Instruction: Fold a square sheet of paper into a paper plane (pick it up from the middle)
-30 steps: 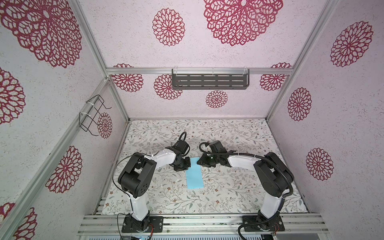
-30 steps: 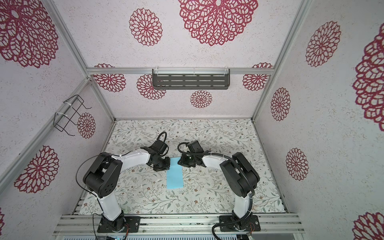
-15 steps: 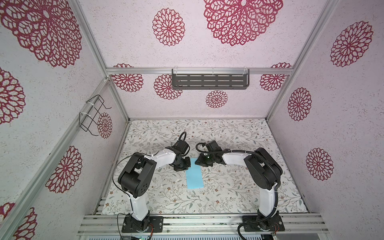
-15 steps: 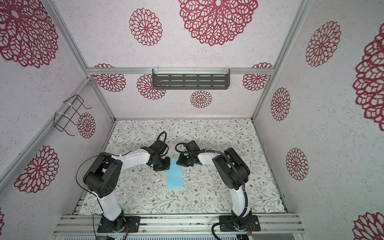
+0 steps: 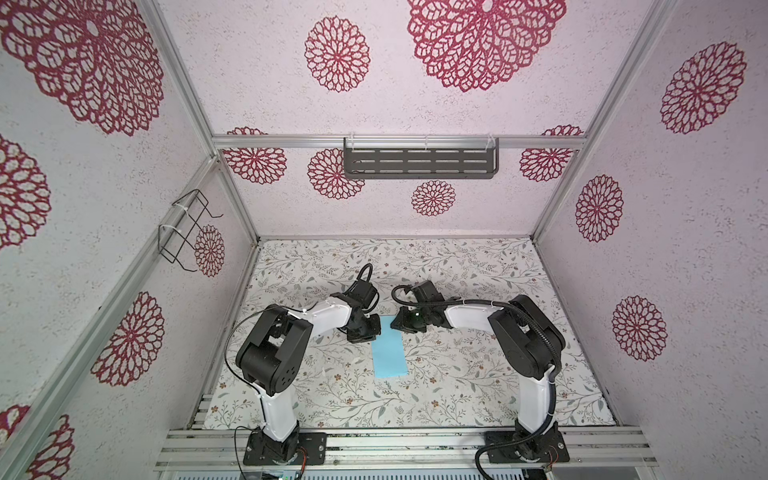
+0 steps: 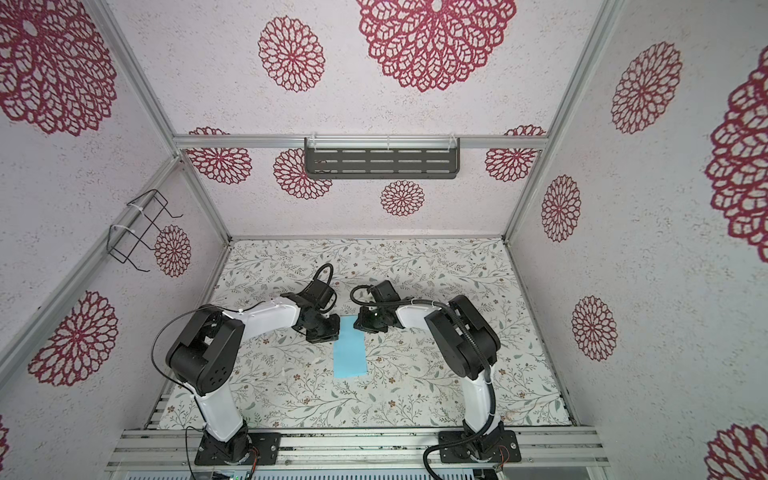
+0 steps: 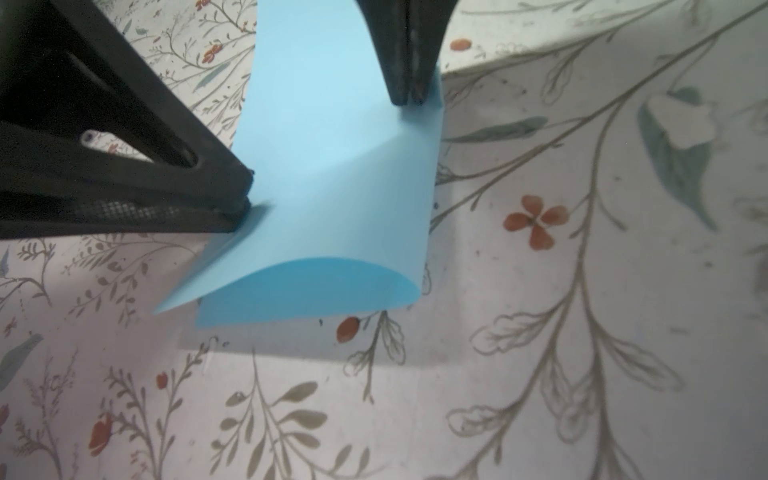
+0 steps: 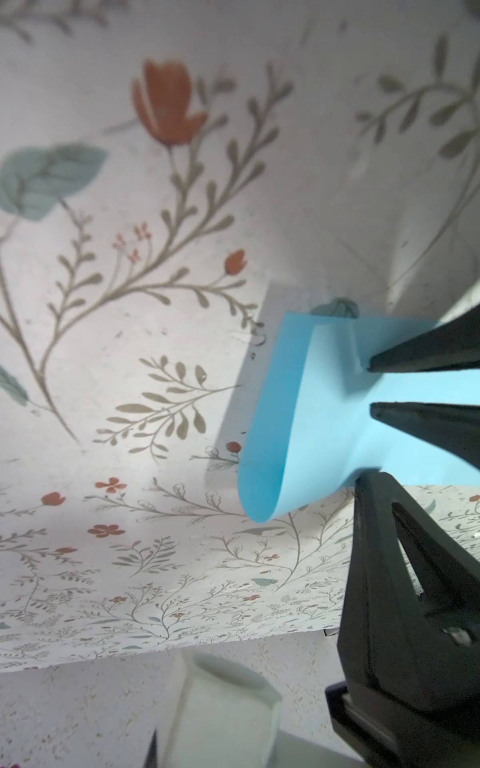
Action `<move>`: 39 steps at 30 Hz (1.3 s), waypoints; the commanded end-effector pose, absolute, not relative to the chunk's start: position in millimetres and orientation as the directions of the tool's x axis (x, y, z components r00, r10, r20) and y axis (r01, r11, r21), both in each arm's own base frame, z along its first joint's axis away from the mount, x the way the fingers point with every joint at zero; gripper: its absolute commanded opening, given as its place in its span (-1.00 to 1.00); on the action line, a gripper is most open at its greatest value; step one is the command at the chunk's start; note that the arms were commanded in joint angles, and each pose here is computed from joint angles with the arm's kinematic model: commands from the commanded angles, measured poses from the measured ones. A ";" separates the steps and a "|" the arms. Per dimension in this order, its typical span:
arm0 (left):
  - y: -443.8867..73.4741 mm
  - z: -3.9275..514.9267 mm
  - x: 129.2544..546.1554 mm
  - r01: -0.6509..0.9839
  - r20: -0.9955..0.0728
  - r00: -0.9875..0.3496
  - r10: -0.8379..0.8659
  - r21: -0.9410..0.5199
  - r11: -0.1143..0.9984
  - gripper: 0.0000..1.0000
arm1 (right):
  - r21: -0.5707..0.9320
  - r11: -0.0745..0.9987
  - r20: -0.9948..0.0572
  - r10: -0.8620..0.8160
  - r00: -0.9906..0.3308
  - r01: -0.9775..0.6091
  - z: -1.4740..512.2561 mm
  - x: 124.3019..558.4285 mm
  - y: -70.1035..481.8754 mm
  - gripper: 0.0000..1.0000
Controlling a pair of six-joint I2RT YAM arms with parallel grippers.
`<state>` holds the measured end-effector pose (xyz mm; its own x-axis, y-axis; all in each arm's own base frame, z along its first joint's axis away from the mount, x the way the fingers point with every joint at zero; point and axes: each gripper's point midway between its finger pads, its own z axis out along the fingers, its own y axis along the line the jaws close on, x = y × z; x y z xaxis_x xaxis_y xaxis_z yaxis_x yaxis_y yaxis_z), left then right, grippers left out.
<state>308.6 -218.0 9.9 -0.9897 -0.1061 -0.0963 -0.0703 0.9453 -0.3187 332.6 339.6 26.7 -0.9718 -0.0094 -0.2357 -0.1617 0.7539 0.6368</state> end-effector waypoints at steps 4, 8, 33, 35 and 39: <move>-187.0 1.5 283.7 -0.088 -0.058 -0.993 -0.100 -0.184 0.979 -0.94 | 0.445 0.893 -0.100 -0.020 -0.995 -0.063 -39.6 305.0 291.1 -0.62; -199.1 25.7 300.2 -0.069 -0.127 -0.987 -0.103 -0.248 0.966 -0.94 | 0.439 0.896 -0.094 -0.024 -0.995 -0.063 -42.3 303.3 289.5 -0.62; -192.6 2.2 329.2 -0.129 -0.109 -0.981 -0.160 -0.253 0.959 -0.93 | 0.435 0.898 -0.086 -0.031 -0.996 -0.066 -45.4 299.3 287.1 -0.62; -180.5 -1.7 323.9 -0.149 -0.095 -0.980 -0.175 -0.233 0.961 -0.93 | 0.432 0.899 -0.085 -0.035 -0.996 -0.069 -46.2 298.7 286.5 -0.62; -168.7 8.2 326.9 -0.161 -0.118 -0.974 -0.194 -0.245 0.956 -0.94 | 0.426 0.902 -0.084 -0.037 -0.996 -0.069 -46.8 298.5 284.7 -0.62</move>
<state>333.5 -192.1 9.9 -0.9761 -0.1788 -0.1231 -0.1347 0.9435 -0.3028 331.1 338.2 24.2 -0.9698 -0.0307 -0.2421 -0.1807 0.7571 0.6278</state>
